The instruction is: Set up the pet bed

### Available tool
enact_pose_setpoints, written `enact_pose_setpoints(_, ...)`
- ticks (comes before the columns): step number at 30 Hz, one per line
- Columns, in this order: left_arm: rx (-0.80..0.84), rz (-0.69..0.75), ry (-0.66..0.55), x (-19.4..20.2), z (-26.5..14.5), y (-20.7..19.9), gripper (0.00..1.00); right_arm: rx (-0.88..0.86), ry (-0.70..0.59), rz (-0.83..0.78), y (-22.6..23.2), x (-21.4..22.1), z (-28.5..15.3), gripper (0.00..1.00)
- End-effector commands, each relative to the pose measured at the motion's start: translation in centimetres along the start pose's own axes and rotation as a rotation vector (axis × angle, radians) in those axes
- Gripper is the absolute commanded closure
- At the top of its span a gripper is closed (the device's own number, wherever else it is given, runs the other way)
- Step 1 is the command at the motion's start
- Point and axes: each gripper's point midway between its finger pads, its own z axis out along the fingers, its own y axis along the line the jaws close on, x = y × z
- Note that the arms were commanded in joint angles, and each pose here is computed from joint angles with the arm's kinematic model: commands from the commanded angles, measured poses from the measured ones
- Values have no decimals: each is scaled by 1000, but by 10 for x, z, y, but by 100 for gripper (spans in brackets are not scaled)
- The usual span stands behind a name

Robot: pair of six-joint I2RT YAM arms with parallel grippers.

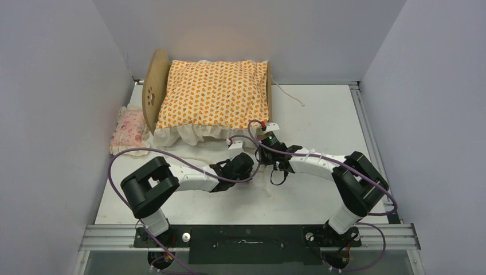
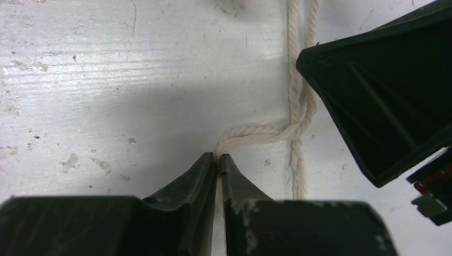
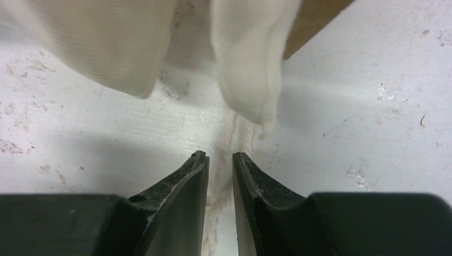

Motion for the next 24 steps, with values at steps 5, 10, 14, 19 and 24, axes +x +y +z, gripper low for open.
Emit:
enact_pose_setpoints(5,-53,12,110,36,4,29,91,43,-200,1,11,-23,-1,75)
enact_pose_setpoints(10,-48,7,119,39,4,29,91,102,-181,-19,2,-6,7,75)
enact_pose_setpoints(14,-46,6,122,40,4,29,91,141,-151,-40,-4,9,10,75)
enact_pose_setpoints(19,-52,3,121,41,3,32,91,133,-102,-69,-6,25,14,75)
enact_pose_setpoints(24,-54,1,116,40,3,33,91,123,-84,-109,-2,31,16,75)
